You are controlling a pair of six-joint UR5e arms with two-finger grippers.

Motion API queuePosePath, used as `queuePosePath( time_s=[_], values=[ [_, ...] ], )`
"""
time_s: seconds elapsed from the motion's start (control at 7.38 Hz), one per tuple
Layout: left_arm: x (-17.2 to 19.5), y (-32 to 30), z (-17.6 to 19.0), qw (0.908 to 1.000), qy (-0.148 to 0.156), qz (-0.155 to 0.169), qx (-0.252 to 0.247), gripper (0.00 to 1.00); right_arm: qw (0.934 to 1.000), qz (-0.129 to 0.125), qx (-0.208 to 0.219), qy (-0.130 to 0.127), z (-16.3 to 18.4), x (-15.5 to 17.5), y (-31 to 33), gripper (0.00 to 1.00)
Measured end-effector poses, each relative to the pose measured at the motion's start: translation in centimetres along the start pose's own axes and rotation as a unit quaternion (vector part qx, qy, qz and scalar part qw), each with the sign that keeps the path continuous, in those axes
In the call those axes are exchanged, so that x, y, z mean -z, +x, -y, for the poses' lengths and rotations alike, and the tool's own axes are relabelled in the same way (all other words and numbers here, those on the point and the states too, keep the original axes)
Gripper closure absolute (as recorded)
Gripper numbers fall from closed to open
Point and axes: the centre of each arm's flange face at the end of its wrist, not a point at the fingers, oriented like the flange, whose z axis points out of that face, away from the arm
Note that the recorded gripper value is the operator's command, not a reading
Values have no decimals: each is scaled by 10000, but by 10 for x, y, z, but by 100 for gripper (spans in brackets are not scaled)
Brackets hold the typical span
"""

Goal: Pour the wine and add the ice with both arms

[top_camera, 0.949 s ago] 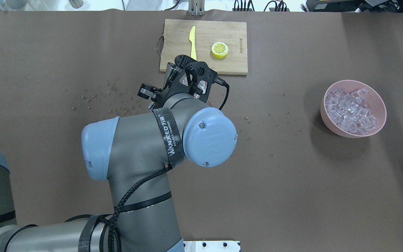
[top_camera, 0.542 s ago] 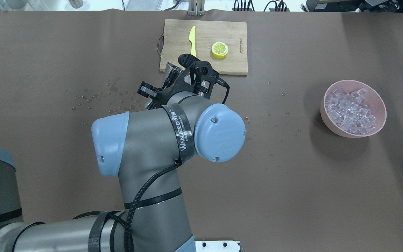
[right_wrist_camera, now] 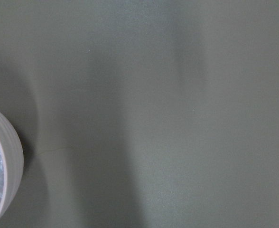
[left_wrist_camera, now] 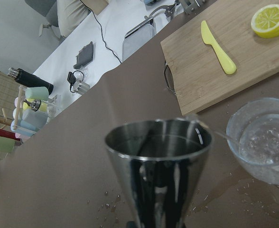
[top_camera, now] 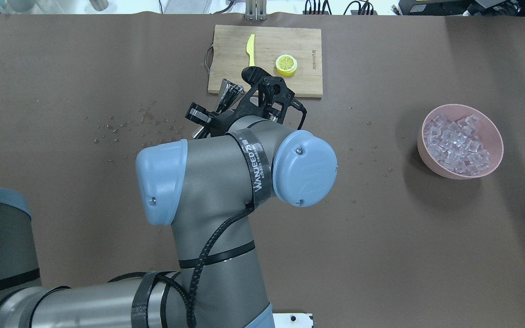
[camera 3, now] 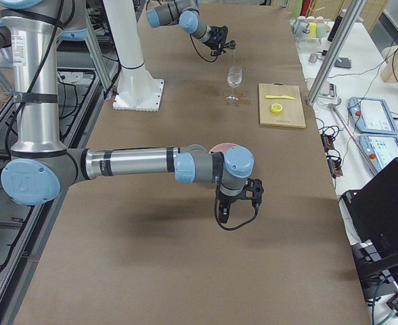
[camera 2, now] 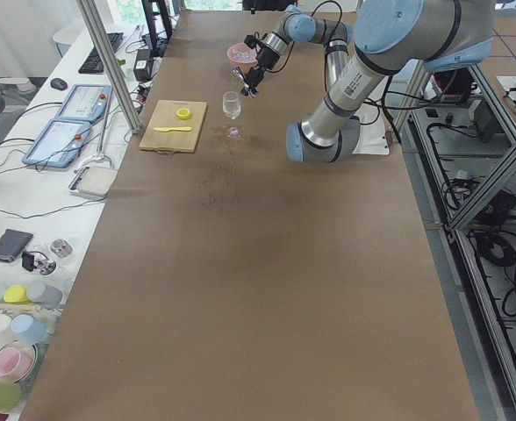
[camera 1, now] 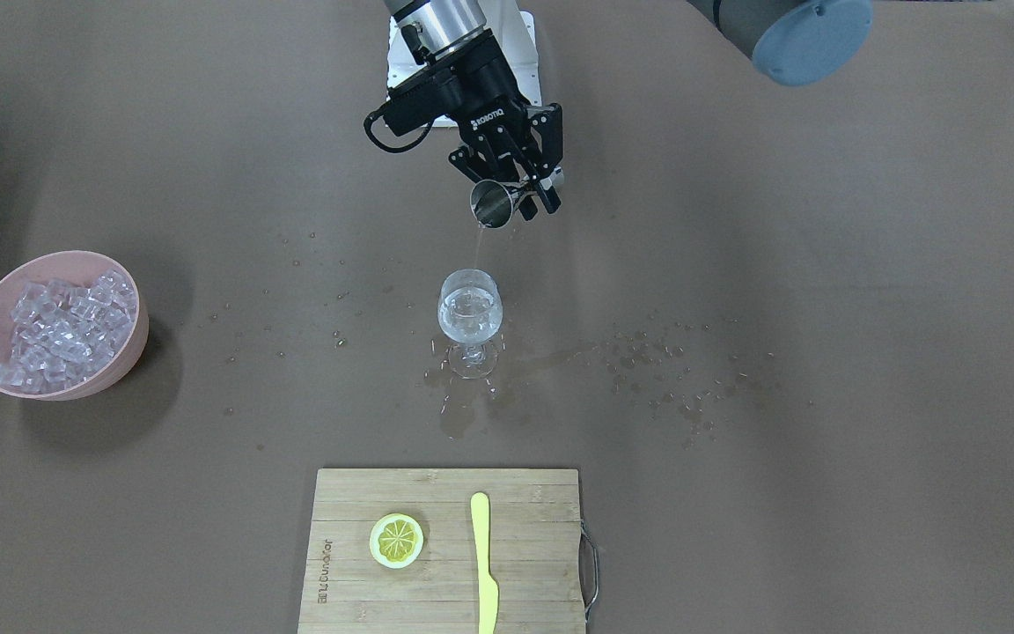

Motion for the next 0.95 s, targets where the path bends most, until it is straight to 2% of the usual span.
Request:
queuePosePath(
  time_s=[0.54,0.95],
  values=[
    [10,-9,4,9980,-233,416,-403,100,9999,62,-62,-68,-1,-5,4,0],
    [22,-12,19,9936,-287,877,-646,100,9997,174,-92,-112,-2,-8,5,0]
  ],
)
